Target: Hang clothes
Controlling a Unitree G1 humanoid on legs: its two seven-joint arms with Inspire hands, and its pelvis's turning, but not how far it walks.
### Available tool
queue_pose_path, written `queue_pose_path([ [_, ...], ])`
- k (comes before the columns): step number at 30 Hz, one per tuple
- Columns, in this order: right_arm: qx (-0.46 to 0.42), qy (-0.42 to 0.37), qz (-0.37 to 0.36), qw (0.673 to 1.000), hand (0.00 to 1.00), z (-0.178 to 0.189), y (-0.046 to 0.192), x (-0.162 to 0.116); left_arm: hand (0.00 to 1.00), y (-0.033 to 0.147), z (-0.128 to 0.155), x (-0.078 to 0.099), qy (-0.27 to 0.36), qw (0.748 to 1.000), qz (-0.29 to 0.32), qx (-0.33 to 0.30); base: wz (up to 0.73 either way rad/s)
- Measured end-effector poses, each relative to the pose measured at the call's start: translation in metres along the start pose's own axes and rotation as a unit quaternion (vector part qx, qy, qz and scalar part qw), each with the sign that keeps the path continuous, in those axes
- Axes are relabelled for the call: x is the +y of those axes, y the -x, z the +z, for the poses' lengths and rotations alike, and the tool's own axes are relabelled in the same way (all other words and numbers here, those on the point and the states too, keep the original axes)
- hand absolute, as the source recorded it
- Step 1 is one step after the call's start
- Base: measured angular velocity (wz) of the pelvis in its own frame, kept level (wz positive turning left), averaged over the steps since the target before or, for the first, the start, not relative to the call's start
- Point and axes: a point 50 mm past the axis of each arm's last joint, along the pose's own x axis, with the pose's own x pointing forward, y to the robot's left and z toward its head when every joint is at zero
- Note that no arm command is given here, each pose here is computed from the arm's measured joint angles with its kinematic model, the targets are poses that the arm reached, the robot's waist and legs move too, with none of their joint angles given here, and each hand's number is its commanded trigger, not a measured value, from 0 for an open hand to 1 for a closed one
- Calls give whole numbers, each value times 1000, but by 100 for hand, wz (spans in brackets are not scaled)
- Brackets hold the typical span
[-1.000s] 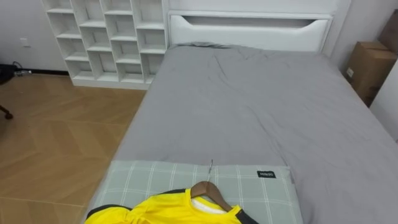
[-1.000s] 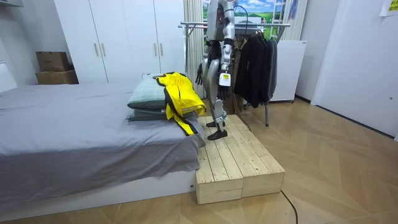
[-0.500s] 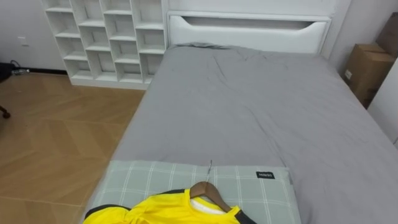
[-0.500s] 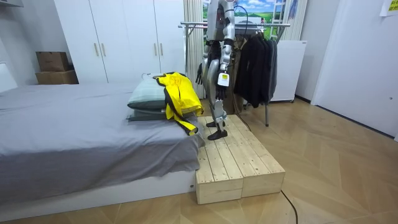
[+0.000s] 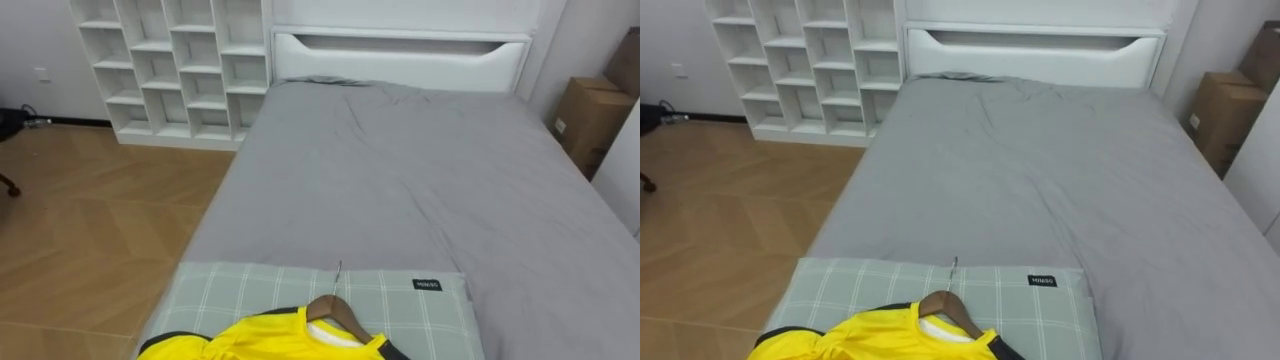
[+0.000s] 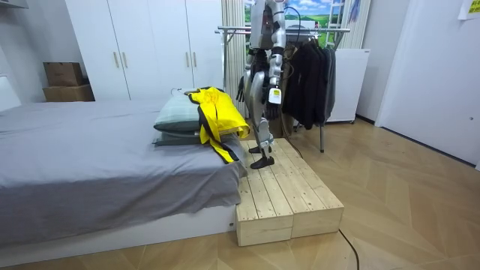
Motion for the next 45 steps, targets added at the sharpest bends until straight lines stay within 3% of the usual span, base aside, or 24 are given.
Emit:
queue_pose_path([
  [5, 1, -1, 0, 1000, 0, -1, 0, 0, 0, 0, 6, 5, 21, 999, 29, -12, 0],
  [13, 5, 5, -5, 1000, 0, -2, 1, -3, 0, 2, 29, 24, 73, 988, 123, -57, 0],
  [22, 3, 7, -16, 1000, 0, -1, 2, -8, 0, 17, 75, 44, 92, 951, 243, -167, 8],
  [27, -2, 18, -19, 1000, 0, 2, 2, -10, 0, 49, 130, 54, 56, 888, 322, -323, 3],
  [31, -6, 18, -20, 1000, 0, 3, 3, -11, 0, 73, 159, 57, 31, 838, 361, -407, 0],
  [33, -8, 28, -21, 999, 0, 5, 3, -11, 0, 93, 178, 60, 19, 795, 390, -464, 0],
  [36, -12, 30, -19, 999, 0, 5, 3, -12, 0, 114, 198, 65, -2, 746, 421, -516, 9],
  [45, -16, 32, -23, 999, 0, 7, 7, -22, 0, 156, 226, 76, -26, 646, 472, -599, 1],
])
